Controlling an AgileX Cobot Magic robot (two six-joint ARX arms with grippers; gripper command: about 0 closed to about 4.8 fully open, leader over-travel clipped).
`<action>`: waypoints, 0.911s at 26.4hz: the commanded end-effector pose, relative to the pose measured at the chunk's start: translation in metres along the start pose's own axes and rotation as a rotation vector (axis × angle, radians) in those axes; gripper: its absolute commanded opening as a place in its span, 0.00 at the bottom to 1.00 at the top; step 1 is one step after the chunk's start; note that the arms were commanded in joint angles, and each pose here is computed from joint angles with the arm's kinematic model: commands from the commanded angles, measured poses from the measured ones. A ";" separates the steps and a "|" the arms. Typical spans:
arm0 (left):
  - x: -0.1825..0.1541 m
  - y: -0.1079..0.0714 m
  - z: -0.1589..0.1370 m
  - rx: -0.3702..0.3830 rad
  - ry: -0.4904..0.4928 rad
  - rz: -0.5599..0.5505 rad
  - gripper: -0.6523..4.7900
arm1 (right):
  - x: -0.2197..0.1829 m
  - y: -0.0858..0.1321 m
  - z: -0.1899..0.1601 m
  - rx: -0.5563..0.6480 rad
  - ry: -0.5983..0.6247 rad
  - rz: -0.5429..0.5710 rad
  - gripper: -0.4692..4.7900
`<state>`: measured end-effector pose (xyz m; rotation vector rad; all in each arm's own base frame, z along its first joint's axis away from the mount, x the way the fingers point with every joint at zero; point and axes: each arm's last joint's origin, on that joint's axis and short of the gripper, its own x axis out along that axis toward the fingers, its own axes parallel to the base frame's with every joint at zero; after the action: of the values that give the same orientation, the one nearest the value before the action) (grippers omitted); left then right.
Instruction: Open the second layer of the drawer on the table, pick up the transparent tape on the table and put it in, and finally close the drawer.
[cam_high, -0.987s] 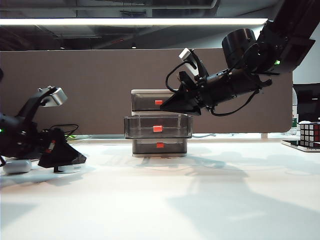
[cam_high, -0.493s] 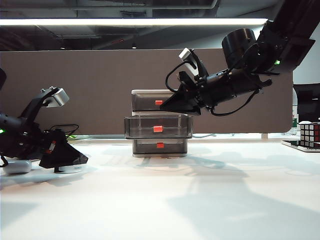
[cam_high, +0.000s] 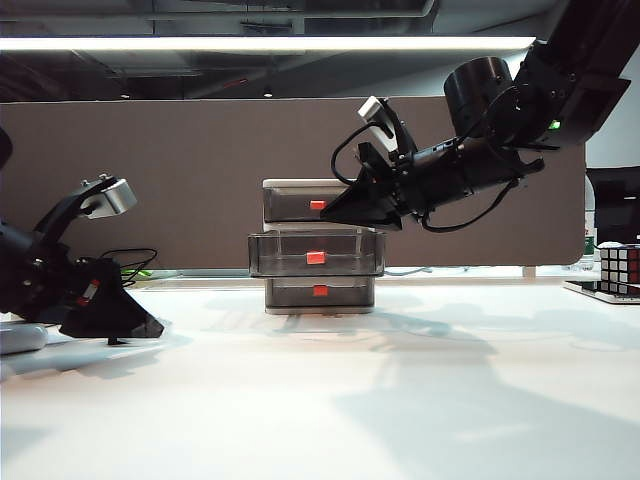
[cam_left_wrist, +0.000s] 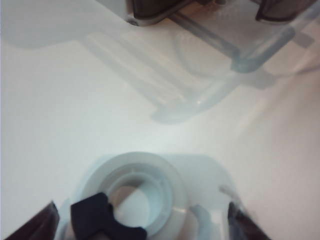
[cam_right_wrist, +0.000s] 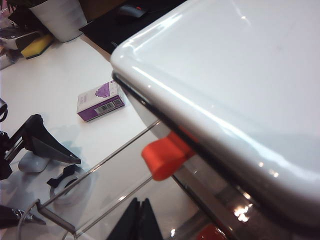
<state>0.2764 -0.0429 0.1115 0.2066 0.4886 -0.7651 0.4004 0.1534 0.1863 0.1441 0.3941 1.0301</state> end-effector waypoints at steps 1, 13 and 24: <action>0.000 -0.003 -0.006 -0.021 0.046 -0.019 0.86 | 0.000 0.001 0.005 -0.022 -0.019 0.004 0.08; 0.005 0.008 0.011 0.003 0.020 0.020 0.84 | 0.000 0.001 0.005 -0.023 -0.020 0.004 0.08; 0.013 0.001 0.002 -0.017 0.066 -0.030 0.33 | 0.000 0.001 0.005 -0.023 -0.020 0.004 0.08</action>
<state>0.2888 -0.0503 0.1124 0.2202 0.5190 -0.7704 0.4006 0.1533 0.1866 0.1436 0.3917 1.0296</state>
